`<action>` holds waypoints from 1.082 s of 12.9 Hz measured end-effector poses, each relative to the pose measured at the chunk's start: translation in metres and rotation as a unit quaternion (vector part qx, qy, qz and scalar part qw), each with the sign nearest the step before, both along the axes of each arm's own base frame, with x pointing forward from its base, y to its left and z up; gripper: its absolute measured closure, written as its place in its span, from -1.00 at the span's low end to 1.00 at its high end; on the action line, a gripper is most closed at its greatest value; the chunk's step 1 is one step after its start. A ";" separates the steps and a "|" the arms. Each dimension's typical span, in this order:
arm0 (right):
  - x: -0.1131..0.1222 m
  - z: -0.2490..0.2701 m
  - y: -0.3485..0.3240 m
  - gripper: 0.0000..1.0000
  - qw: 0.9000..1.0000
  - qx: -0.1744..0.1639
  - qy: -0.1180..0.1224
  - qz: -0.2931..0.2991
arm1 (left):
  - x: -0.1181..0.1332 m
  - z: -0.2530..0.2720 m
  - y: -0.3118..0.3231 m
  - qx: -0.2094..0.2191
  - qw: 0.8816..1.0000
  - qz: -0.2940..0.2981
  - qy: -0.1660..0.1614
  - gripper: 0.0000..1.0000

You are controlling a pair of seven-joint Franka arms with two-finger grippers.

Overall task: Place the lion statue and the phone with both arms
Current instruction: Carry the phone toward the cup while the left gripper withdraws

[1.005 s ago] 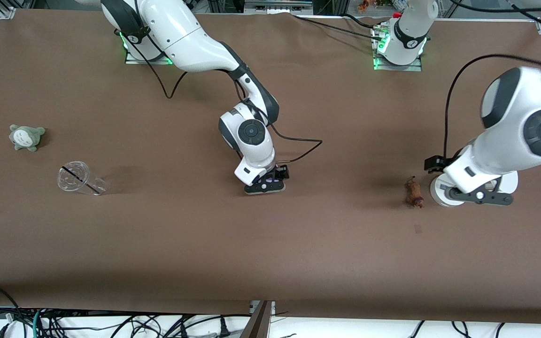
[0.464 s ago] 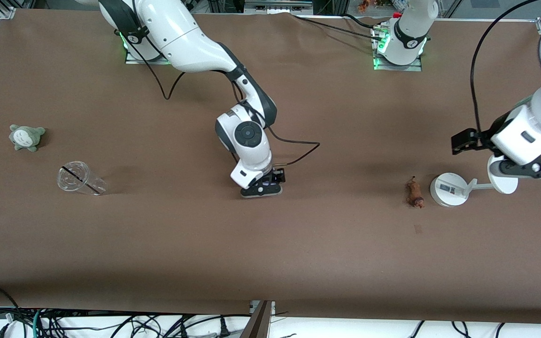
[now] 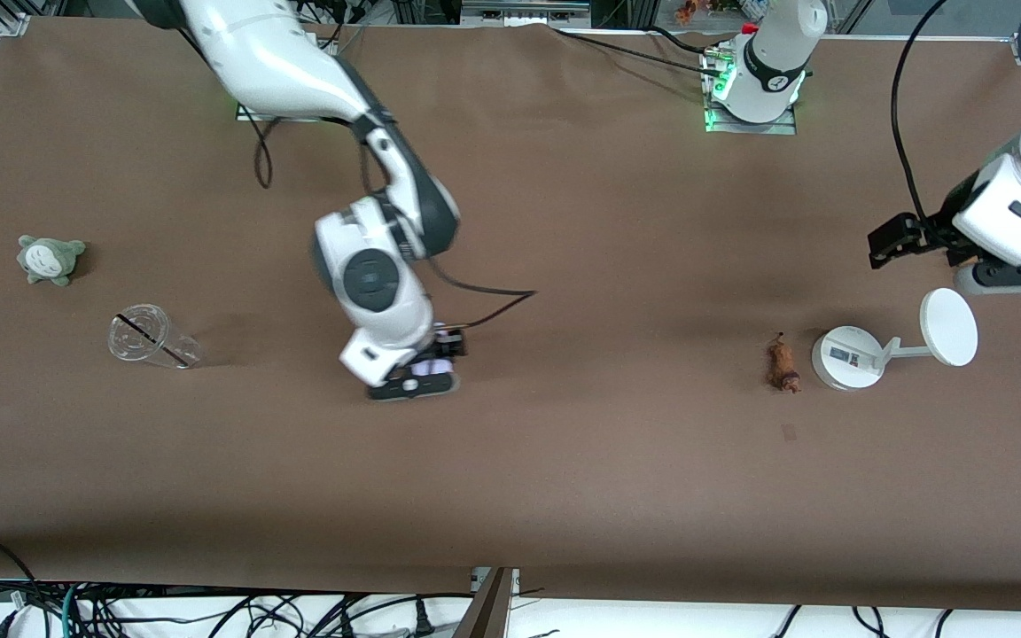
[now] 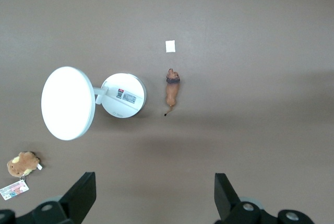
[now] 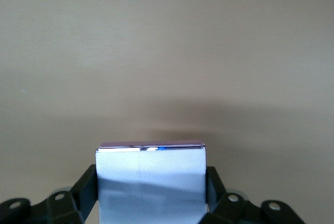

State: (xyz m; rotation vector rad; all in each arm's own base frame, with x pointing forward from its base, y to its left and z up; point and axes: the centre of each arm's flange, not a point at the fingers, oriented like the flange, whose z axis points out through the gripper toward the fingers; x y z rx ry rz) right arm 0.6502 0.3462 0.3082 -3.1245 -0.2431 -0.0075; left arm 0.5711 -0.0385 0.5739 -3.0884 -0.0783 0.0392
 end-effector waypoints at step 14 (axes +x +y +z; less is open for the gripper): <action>0.016 -0.015 -0.239 -0.70 0.996 -0.032 0.048 -0.069 | -0.014 -0.004 -0.006 0.003 1.000 -0.006 0.012 -1.00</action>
